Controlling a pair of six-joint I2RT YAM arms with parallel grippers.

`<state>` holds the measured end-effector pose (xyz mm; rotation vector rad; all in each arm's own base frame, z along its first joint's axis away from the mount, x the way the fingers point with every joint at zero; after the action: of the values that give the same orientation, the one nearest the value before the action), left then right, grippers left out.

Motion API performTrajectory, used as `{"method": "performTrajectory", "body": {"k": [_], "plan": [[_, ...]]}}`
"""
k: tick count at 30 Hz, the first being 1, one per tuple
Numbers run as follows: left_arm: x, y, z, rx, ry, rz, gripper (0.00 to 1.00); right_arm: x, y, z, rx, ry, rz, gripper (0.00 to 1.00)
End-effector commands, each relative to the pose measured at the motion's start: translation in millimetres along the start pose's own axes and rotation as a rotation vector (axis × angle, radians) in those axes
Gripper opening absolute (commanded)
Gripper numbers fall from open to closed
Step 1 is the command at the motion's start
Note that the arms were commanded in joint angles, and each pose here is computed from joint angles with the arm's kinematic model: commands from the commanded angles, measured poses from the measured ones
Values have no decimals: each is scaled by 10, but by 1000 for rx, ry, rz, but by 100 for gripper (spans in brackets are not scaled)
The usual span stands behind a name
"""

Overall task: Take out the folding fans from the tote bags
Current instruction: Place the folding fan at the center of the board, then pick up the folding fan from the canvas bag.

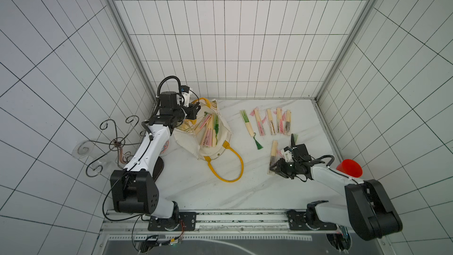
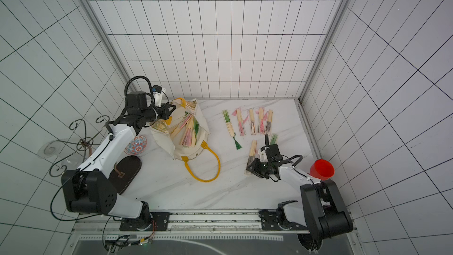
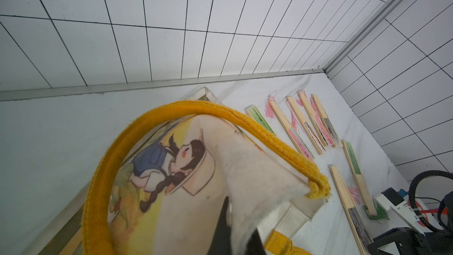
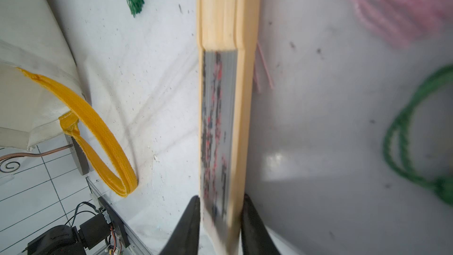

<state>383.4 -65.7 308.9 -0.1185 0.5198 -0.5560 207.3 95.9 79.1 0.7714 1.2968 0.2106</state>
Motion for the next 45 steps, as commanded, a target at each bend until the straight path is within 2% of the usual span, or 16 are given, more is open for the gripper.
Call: {"method": "performTrajectory", "body": {"k": [1, 6, 11, 17, 22, 35, 45], "plan": [[-75, -48, 248, 45, -95, -28, 0, -39, -252, -111, 54, -9, -160, 37], [-69, -48, 246, 46, -94, -28, 0, -269, -155, 5, 17, -100, -230, 41], [-66, -48, 245, 46, -94, -29, 0, -467, 102, 139, -53, -160, -183, 42], [-74, -51, 248, 50, -95, -27, 0, -537, 301, 209, -115, -204, -161, 38], [-74, -53, 244, 49, -93, -30, 0, -581, 691, 229, -236, -263, -147, 37], [-72, -61, 240, 50, -92, -39, 0, -398, 1843, 76, -553, -296, 26, 40], [-64, -65, 239, 43, -91, -48, 0, -144, 2683, -216, -766, -278, 136, 40]]}}
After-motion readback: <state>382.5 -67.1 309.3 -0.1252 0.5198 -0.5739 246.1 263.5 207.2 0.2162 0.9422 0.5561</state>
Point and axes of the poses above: each gripper's point midway between its finger pads, its own x axis out along the fingers, its own y axis along the line the jaws close on, z = x × y, the point moved 7 cm from there along -x, back along the fingers, and after that the axes turned 7 degrees about x, right-handed, at the moved point
